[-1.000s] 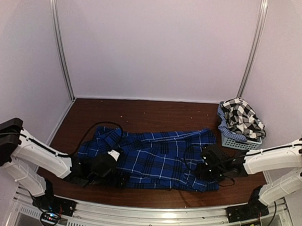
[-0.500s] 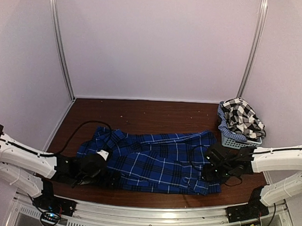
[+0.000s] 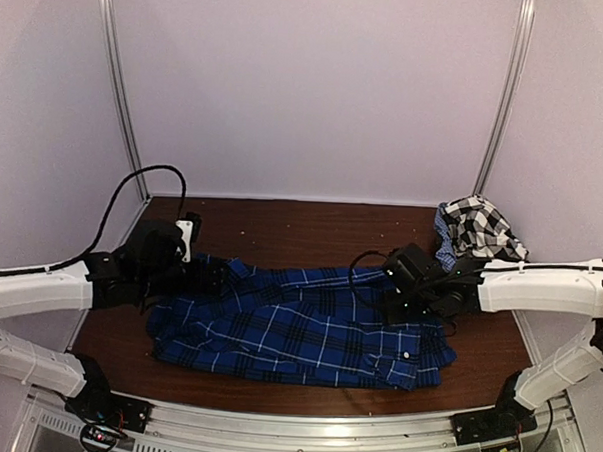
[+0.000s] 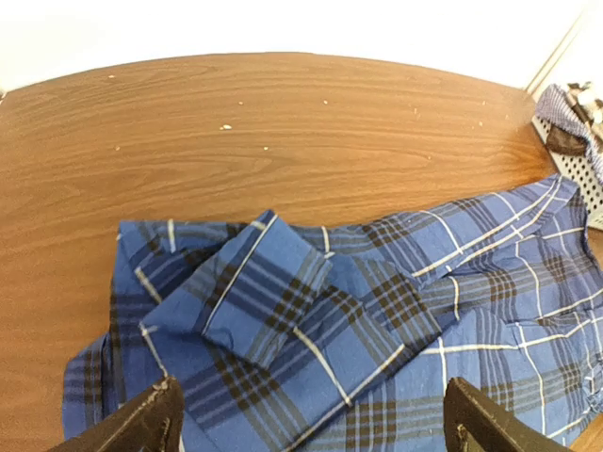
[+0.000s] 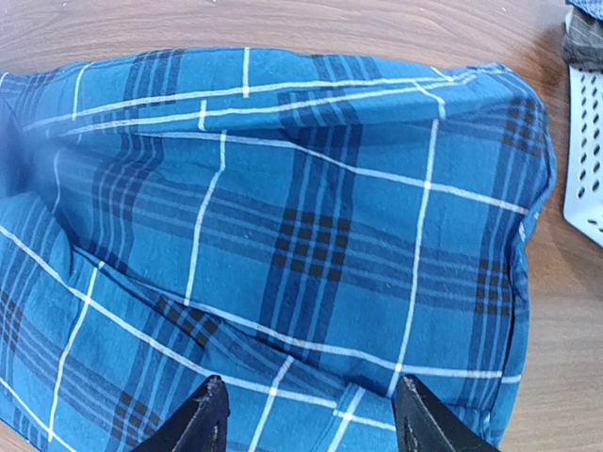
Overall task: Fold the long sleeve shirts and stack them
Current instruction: Pick up the sleeve from the 1/3-folded shirt.
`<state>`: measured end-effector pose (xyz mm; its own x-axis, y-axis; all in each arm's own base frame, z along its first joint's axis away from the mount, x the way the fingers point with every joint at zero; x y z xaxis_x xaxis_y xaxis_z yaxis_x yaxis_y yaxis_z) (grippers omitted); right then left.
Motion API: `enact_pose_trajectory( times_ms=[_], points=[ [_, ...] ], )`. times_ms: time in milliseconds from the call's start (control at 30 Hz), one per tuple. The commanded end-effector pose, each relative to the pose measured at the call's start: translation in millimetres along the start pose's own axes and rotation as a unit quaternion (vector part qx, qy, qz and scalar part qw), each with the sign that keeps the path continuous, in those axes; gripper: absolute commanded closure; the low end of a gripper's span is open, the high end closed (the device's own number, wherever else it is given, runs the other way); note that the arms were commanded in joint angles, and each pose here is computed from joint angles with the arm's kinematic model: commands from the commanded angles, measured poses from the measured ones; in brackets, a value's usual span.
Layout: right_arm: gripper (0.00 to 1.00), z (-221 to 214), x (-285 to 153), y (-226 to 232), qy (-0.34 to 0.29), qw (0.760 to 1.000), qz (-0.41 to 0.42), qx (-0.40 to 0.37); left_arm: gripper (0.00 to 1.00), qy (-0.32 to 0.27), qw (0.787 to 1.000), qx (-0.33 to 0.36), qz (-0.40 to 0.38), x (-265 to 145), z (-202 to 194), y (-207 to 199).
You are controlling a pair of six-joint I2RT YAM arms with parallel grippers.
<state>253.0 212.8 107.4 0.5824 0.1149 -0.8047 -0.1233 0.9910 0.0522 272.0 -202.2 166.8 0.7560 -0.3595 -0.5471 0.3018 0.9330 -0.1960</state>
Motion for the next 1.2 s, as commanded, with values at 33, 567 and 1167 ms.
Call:
enact_pose_trajectory(
  times_ms=[33,567,1167],
  points=[
    [0.39,22.9,-0.2,12.0,-0.026,1.000,0.016,-0.009,0.02,0.042,0.997,0.065,0.010,37.1,13.4,-1.6],
    [0.38,17.1,22.8,8.9,0.003,0.999,0.032,-0.016,0.02,0.158,0.973,0.158,0.064,127.4,-12.2,17.5],
    [0.38,7.8,51.8,22.4,0.036,0.998,0.038,-0.031,0.47,0.156,0.962,0.186,0.121,132.2,-18.6,37.8]
  ],
)
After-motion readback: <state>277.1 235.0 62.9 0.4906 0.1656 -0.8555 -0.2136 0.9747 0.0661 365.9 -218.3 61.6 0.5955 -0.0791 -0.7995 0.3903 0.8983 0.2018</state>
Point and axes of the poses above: each gripper's point midway between its finger pads, its own x axis out along the fingers, its own y axis along the line the jaws close on, z = x × y, the point moved 1 cm from there along -x, back along the fingers, and after that the axes turned 3 degrees about x, right-handed, at the moved point
